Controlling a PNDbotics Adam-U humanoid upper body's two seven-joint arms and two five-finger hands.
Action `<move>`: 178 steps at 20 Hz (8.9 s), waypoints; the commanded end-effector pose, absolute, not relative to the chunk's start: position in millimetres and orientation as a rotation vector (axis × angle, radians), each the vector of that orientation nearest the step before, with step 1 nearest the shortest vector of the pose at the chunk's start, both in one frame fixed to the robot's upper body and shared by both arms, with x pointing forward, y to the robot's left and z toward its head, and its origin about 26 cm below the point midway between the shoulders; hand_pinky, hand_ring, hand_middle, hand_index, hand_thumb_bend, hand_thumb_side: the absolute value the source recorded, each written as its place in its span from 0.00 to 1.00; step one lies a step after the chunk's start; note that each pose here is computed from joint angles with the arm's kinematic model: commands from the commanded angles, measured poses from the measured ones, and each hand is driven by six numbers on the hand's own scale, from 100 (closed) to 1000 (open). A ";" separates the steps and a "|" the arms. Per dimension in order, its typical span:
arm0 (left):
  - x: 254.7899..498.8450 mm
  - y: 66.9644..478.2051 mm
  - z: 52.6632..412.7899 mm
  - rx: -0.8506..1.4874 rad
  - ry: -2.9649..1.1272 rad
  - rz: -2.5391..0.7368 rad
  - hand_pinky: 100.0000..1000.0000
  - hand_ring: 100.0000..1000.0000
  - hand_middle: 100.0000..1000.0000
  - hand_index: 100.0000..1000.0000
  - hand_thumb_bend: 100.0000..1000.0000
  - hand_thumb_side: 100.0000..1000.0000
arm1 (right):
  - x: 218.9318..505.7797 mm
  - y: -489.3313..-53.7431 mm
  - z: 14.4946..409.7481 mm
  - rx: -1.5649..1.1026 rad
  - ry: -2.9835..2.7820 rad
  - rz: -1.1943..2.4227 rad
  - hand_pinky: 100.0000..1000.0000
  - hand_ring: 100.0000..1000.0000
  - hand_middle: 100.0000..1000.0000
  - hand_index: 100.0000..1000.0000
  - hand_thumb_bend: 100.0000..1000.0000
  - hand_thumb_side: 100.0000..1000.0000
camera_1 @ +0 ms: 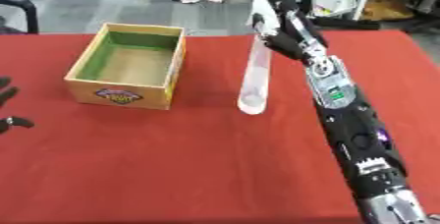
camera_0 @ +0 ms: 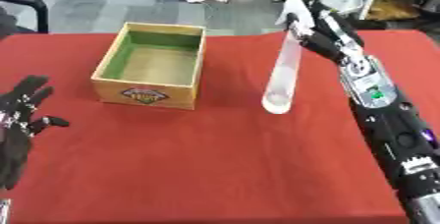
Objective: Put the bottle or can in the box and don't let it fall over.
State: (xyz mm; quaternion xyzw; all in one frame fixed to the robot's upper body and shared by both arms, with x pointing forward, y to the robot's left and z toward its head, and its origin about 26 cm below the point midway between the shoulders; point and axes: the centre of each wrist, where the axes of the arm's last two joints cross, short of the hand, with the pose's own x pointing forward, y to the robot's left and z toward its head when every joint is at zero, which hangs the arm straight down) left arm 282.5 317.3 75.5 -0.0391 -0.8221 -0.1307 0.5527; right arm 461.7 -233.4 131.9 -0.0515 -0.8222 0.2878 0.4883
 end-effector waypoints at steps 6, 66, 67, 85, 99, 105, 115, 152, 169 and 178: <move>283.3 319.1 82.3 -0.074 -1.974 -0.284 0.55 1.00 0.96 1.00 0.07 0.96 | 464.0 -236.1 142.0 -0.145 -2.005 0.707 0.82 0.94 0.99 0.96 0.00 0.50; 284.8 318.6 84.1 -0.079 -1.981 -0.272 0.55 1.00 0.95 1.00 0.07 0.95 | 471.0 -240.0 158.7 -0.046 -2.002 0.648 0.67 0.71 0.57 0.41 0.00 0.41; 284.8 318.6 84.2 -0.079 -1.981 -0.271 0.55 1.00 0.95 1.00 0.07 0.95 | 471.1 -240.2 159.4 -0.045 -2.004 0.640 0.66 0.70 0.56 0.40 0.00 0.41; 287.6 315.1 84.4 -0.101 -1.982 -0.280 0.55 1.00 0.95 1.00 0.07 0.96 | 474.9 -252.3 199.0 -0.013 -2.095 0.618 0.63 0.65 0.43 0.30 0.00 0.41; 318.0 280.5 93.2 -0.276 -1.977 -0.422 0.55 1.00 0.95 1.00 0.08 1.00 | 485.1 -276.6 271.9 0.012 -2.170 0.690 0.64 0.66 0.43 0.30 0.00 0.41; 324.8 270.3 93.0 -0.328 -1.956 -0.498 0.55 1.00 0.95 1.00 0.08 1.00 | 483.5 -267.1 309.7 0.031 -2.290 0.707 0.65 0.65 0.42 0.30 0.00 0.41; 335.1 250.3 98.5 -0.417 -1.949 -0.587 0.55 1.00 0.95 1.00 0.08 1.00 | 488.4 -237.4 298.1 0.125 -2.258 0.761 0.65 0.68 0.50 0.38 0.00 0.41; 307.2 298.1 89.4 -0.174 -1.965 -0.504 0.57 1.00 0.95 1.00 0.06 0.96 | 419.1 -323.6 250.7 0.169 -2.404 0.711 0.88 1.00 1.00 0.98 0.00 0.47; 287.6 319.5 82.5 -0.062 -1.976 -0.452 0.57 1.00 0.95 1.00 0.05 0.95 | 316.7 -329.5 116.1 0.064 -2.214 0.433 0.85 1.00 1.00 0.94 0.00 0.48; 286.1 320.4 78.7 -0.050 -1.971 -0.452 0.57 1.00 0.95 1.00 0.05 0.96 | 296.2 -332.5 97.8 0.034 -2.138 0.334 0.82 1.00 1.00 0.94 0.00 0.49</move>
